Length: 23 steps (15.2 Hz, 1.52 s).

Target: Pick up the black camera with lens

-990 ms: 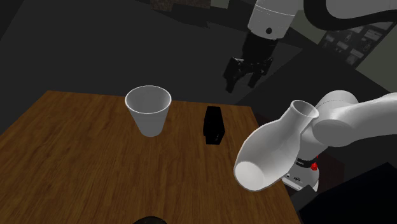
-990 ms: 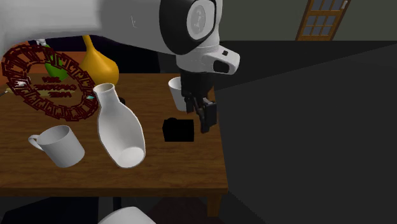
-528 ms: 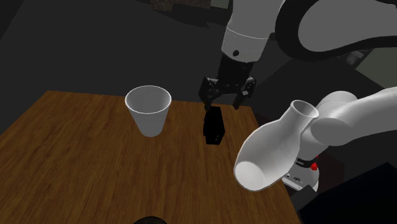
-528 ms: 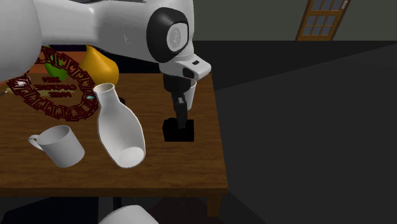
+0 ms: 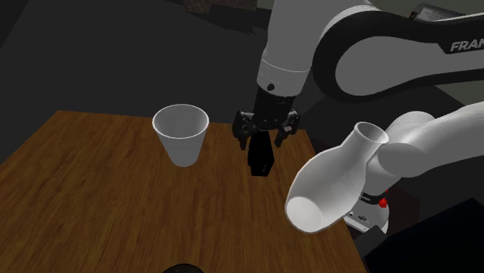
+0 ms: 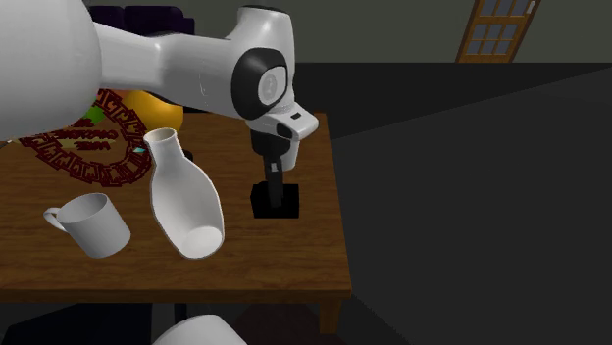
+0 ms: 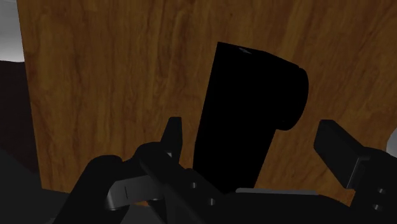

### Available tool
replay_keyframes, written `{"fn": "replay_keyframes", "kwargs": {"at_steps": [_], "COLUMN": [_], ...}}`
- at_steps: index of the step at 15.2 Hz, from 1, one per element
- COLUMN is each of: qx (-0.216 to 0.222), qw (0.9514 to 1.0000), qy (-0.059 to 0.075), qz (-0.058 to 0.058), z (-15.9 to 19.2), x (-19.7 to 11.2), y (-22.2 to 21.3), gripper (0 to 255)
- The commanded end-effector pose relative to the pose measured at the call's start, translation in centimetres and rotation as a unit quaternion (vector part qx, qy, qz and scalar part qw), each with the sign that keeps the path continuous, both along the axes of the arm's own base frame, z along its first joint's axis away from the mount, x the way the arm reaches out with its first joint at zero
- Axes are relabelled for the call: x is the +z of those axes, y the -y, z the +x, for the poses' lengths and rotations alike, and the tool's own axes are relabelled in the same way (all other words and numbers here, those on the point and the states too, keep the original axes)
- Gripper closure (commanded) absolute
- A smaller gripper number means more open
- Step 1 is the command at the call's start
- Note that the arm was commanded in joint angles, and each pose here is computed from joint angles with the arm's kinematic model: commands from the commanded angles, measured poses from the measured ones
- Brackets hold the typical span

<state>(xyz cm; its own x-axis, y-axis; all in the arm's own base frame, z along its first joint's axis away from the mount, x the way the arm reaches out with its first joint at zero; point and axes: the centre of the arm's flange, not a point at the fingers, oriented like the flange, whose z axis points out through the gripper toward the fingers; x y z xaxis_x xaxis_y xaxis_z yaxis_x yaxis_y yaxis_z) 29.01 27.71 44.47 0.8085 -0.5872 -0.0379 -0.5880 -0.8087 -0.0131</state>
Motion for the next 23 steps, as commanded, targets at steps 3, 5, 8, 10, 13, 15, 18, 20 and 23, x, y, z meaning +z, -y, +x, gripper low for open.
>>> {"fn": "replay_keyframes", "kwargs": {"at_steps": [3,5,8,10,13,15,18,20,23], "qx": [0.000,0.000,0.000,0.000,0.000,0.000,0.000,0.000,0.000], "qw": [1.0000,1.0000,1.0000,1.0000,1.0000,1.0000,1.0000,1.0000,1.0000], "qy": [0.000,0.000,0.000,0.000,0.000,0.000,0.000,0.000,0.000], "qz": [0.000,0.000,0.000,0.000,0.000,0.000,0.000,0.000,0.000], "z": [-0.1,-0.1,-0.1,-0.1,-0.1,-0.1,-0.1,-0.1,-0.1], "x": [-1.0,-1.1,-1.1,-1.0,-0.5,0.6,2.2,3.2,4.8], "y": [0.1,0.1,0.0,0.0,0.0,0.0,0.0,0.0,0.0], "gripper": [255,255,255,255,255,255,255,255,255]}}
